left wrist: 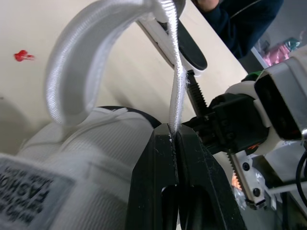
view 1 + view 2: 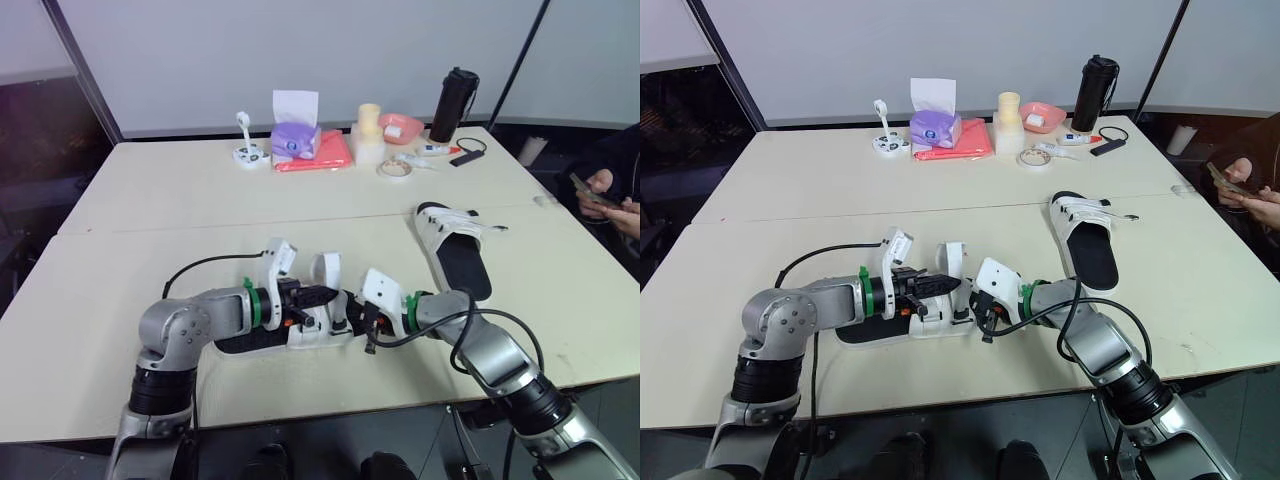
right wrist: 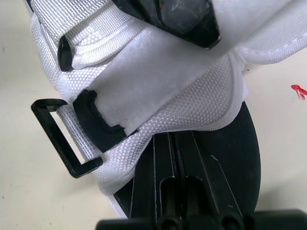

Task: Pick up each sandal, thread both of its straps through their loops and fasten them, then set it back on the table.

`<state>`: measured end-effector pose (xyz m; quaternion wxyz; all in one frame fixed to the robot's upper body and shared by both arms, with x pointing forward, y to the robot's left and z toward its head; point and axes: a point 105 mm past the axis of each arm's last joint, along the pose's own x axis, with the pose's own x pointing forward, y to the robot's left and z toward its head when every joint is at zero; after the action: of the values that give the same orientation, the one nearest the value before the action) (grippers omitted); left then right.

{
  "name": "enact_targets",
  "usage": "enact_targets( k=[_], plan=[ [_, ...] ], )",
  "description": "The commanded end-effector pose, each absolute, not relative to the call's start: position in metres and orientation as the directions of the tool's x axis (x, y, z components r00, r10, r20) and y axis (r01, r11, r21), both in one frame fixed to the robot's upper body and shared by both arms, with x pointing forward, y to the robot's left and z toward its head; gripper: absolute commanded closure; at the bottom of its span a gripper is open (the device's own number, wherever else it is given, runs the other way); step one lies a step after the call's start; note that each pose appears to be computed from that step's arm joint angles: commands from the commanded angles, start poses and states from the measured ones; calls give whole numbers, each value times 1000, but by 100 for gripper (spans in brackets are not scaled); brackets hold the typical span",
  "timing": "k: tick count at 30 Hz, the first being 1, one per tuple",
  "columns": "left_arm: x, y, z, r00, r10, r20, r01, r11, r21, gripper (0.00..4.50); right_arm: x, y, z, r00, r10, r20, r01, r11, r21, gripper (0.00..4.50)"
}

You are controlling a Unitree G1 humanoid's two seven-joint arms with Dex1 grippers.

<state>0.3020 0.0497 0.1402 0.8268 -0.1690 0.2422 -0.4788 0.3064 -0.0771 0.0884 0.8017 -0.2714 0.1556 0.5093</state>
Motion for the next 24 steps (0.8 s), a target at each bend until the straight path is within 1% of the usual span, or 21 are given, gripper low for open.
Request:
enact_targets(
  k=[1,24],
  plan=[
    [302,49,150,420,-883,-209,722,465,-513,448,301,-90,47,410,648,-642,-906,368,-208,450],
    [299,52,162,414,-891,-185,709,443,-549,448,303,-88,46,406,650,-642,-910,353,-218,450]
  ],
)
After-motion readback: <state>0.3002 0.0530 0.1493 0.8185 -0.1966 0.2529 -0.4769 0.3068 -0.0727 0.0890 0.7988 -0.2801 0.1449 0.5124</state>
